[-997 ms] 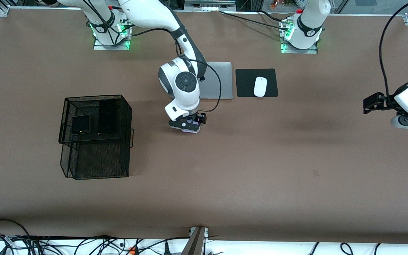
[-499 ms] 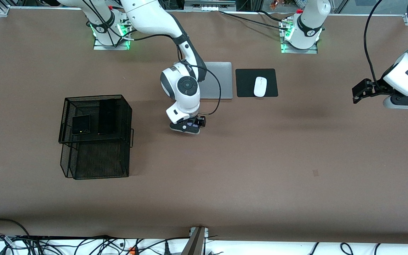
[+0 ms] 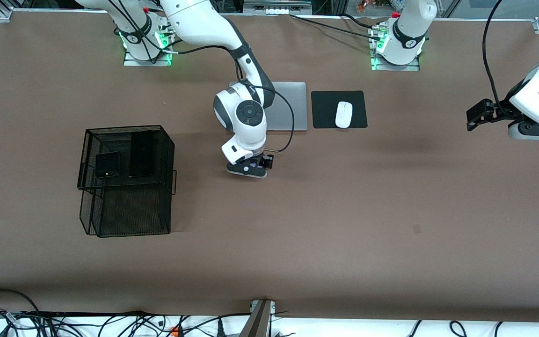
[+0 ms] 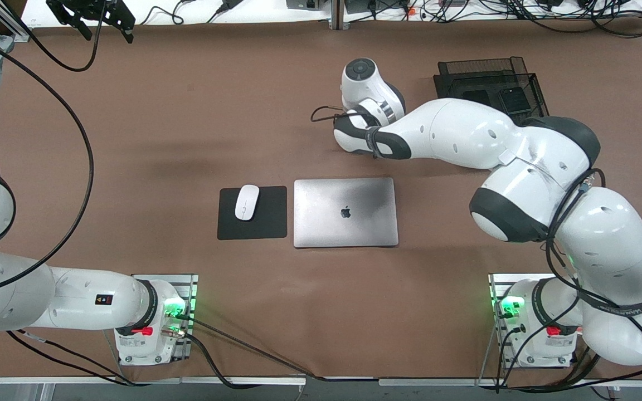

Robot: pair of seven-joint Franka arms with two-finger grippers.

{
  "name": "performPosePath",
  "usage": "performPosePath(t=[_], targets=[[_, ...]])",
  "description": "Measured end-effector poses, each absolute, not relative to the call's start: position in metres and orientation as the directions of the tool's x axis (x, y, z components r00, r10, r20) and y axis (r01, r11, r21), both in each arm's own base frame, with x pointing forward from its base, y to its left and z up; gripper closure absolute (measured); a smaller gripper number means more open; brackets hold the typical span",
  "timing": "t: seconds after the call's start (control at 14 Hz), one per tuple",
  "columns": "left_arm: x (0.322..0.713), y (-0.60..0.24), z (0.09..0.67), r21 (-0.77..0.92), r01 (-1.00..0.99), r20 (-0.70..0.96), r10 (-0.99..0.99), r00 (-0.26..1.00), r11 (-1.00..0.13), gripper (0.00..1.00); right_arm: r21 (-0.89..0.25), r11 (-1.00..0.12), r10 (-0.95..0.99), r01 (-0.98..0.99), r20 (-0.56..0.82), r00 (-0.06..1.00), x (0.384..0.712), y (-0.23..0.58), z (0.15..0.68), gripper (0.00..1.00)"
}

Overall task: Place phones with both arms
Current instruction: 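Grasp the white phone with the right gripper while the left gripper withdraws, then lower the white phone into the basket and open the right gripper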

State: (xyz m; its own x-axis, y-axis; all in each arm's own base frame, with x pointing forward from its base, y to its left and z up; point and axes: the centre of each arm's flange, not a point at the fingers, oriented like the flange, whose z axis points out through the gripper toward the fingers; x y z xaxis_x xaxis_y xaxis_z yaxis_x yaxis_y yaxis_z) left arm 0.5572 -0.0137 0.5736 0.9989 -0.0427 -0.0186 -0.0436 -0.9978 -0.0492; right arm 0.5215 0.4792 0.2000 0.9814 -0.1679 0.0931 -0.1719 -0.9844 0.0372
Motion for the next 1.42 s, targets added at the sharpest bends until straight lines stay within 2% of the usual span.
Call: performPosePath(t=[0.36, 0.5, 0.64, 0.85, 1.07, 1.42], targets=[[0.557, -0.018, 0.576, -0.049, -0.051, -0.021, -0.050, 0.999, -0.997, 0.00, 0.084, -0.980, -0.180, -0.183, 0.044, 0.983, 0.562, 0.452, 0.330, 0.17], [0.557, -0.020, 0.576, -0.049, -0.054, -0.021, -0.053, 0.998, -0.997, 0.00, 0.079, -0.984, -0.158, -0.159, 0.013, 0.987, 0.590, 0.402, 0.373, 0.17], [0.557, -0.021, 0.577, -0.049, -0.056, -0.020, -0.055, 0.998, -0.997, 0.00, 0.074, -0.990, -0.126, -0.124, -0.023, 0.992, 0.626, 0.327, 0.393, 0.17], [0.557, -0.021, 0.578, -0.049, -0.056, -0.019, -0.055, 0.998, -0.997, 0.00, 0.059, -0.997, -0.059, -0.056, -0.053, 0.997, 0.671, 0.215, 0.397, 0.17], [0.557, -0.019, 0.577, -0.049, -0.053, -0.020, -0.052, 0.998, -0.997, 0.00, 0.044, -0.999, 0.007, 0.009, -0.056, 0.998, 0.694, 0.136, 0.388, 0.17], [0.557, -0.018, 0.577, -0.049, -0.050, -0.024, -0.049, 0.999, -0.998, 0.00, 0.019, -0.998, 0.057, 0.057, 0.009, 0.998, 0.723, 0.096, 0.316, 0.17]])
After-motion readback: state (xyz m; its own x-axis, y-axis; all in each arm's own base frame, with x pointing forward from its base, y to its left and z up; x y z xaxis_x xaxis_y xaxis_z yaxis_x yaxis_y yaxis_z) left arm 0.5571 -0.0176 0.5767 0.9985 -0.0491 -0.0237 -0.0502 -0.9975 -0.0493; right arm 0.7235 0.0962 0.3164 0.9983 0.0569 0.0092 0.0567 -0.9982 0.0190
